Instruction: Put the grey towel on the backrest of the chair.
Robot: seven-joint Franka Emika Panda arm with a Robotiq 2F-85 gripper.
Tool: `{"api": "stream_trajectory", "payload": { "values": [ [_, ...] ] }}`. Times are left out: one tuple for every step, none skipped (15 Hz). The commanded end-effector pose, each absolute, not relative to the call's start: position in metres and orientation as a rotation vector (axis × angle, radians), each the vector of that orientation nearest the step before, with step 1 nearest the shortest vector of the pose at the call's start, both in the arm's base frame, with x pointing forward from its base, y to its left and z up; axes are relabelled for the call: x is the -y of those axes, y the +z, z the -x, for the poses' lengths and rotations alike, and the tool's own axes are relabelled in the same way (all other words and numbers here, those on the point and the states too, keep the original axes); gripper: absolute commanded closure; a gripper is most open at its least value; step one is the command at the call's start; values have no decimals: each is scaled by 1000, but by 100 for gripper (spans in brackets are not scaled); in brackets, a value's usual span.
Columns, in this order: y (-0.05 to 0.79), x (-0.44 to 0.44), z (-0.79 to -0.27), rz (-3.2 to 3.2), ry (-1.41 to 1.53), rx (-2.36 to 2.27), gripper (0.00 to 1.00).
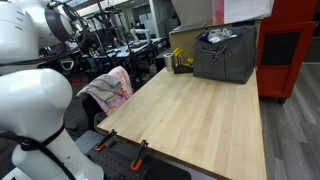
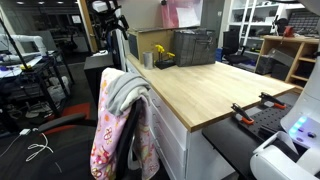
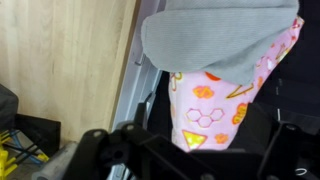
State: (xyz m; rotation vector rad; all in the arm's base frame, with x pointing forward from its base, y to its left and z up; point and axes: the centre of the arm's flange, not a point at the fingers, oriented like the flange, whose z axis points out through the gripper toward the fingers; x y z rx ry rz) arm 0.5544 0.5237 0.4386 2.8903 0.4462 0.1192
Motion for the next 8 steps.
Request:
{"api": "stream_trajectory", "payload": {
  "values": [
    [426,-438,-545,-2888,43,-290,0],
    [422,-426,-548,-2887,26,-260,0],
    [417,-416,-549,-2882,6,-235,0],
    [414,-406,-551,-2877,-9,-209,0],
    [409,-398,-550,-2870,-30,-184,0],
    [405,-391,-548,-2864,-53,-167,0],
    [400,-385,-546,-2859,-80,-143,0],
    [394,-379,-543,-2854,-107,-129,0]
  ]
}}
